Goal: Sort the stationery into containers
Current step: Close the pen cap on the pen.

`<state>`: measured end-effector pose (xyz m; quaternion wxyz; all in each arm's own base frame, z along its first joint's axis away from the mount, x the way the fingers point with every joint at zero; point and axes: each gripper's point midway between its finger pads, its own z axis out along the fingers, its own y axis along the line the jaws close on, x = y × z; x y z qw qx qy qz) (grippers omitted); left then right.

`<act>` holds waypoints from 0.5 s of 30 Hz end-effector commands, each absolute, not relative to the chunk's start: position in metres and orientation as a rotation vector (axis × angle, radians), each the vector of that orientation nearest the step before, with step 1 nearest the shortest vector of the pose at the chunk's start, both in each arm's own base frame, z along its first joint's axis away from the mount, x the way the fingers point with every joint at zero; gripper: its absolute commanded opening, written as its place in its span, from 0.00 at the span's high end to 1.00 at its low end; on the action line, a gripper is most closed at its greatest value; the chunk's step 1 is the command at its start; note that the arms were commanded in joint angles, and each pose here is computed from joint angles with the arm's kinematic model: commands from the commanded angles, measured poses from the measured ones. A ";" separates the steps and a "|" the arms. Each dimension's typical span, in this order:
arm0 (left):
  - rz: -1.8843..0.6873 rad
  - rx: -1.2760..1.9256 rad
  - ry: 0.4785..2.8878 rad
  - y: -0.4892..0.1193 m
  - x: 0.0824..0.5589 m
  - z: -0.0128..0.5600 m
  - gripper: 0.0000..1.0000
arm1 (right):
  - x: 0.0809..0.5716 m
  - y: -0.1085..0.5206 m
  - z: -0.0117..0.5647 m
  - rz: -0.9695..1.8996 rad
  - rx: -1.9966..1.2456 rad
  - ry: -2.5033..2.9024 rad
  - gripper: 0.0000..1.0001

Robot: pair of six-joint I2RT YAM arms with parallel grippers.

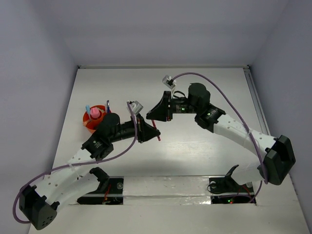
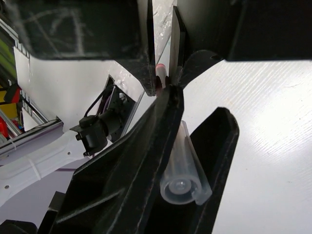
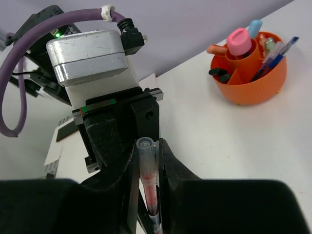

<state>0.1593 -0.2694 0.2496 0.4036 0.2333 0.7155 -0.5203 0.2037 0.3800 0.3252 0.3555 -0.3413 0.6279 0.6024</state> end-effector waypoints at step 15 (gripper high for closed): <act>-1.286 0.560 1.536 -0.267 0.169 0.333 1.00 | 0.195 0.329 0.294 1.417 -0.616 1.645 1.00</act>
